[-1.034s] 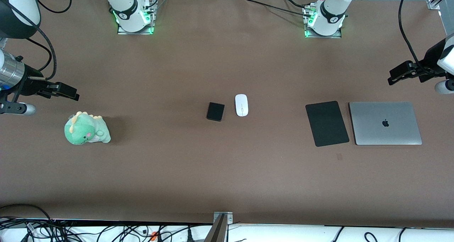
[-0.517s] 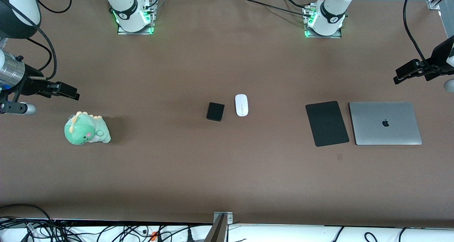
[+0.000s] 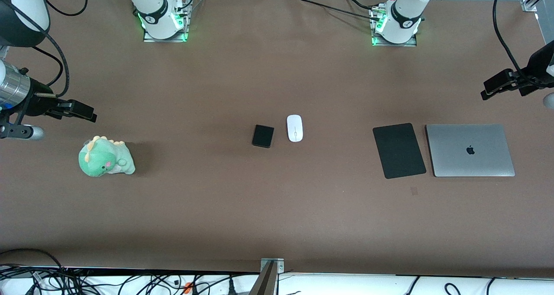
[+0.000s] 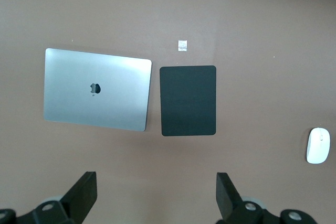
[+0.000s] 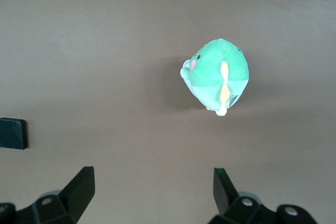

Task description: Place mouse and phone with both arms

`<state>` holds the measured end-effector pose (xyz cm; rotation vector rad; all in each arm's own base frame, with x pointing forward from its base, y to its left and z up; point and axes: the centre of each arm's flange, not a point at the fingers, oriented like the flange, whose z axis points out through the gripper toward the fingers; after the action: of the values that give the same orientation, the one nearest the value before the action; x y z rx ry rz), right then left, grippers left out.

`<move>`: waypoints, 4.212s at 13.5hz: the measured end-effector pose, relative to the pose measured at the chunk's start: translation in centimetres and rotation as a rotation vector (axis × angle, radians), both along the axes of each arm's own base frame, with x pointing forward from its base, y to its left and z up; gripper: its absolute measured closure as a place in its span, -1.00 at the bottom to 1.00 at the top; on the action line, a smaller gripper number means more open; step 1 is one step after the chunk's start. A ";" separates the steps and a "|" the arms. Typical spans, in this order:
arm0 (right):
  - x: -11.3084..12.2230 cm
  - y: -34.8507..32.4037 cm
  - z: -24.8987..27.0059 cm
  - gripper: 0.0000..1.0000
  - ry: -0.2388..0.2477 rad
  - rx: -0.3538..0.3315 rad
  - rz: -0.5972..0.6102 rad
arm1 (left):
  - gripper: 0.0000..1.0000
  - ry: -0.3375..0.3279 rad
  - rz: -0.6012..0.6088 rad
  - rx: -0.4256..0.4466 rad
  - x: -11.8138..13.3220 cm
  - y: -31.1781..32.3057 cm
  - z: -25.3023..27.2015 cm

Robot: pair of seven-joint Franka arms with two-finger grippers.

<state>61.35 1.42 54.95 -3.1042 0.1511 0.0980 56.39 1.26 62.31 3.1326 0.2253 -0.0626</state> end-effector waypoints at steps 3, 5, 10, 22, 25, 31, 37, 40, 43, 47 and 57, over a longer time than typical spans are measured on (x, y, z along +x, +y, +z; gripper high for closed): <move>0.0 0.0 0.0 -1.00 0.000 0.000 0.000 | -1.00 -0.004 -0.005 0.000 -0.2 -0.3 0.4; 0.0 0.0 0.0 -1.00 0.001 0.000 0.000 | -1.00 -0.007 -0.014 0.000 -0.3 -0.8 0.6; -0.1 0.1 0.0 -1.00 0.004 0.000 0.001 | -1.00 -0.001 -0.063 -0.002 -0.5 -3.6 0.5; -0.1 0.7 -0.4 -1.00 0.013 -0.001 0.008 | -1.00 0.132 -0.172 -0.004 0.7 -18.2 -7.6; 0.1 1.7 -1.5 -1.00 0.035 -0.002 0.022 | -1.00 0.155 -0.154 0.000 0.6 -25.8 -12.5; 0.3 2.4 -2.3 -1.00 0.048 -0.005 0.033 | -1.00 0.178 -0.077 0.017 -2.2 -38.2 -23.3; -0.1 2.3 -2.6 -1.00 0.084 -0.009 0.033 | -1.00 0.175 -0.013 0.007 -5.6 -43.6 -34.6; -0.2 2.3 -2.7 -1.00 0.090 -0.010 0.034 | -1.00 0.171 0.020 -0.002 -6.6 -45.4 -38.2; -0.2 2.3 -2.7 -1.00 0.091 -0.011 0.034 | -1.00 0.161 0.024 0.001 -7.4 -46.5 -41.3; -0.2 2.3 -2.7 -1.00 0.093 -0.011 0.034 | -1.00 0.123 0.019 0.002 -7.2 -46.7 -43.4; -0.6 2.2 -3.2 -1.00 0.127 -0.014 0.032 | -0.58 0.115 0.035 -0.018 -7.1 -46.9 -45.6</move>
<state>60.77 3.62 51.75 -3.1149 0.1056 0.2972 49.32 -45.64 16.69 3.1091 0.2784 -0.2436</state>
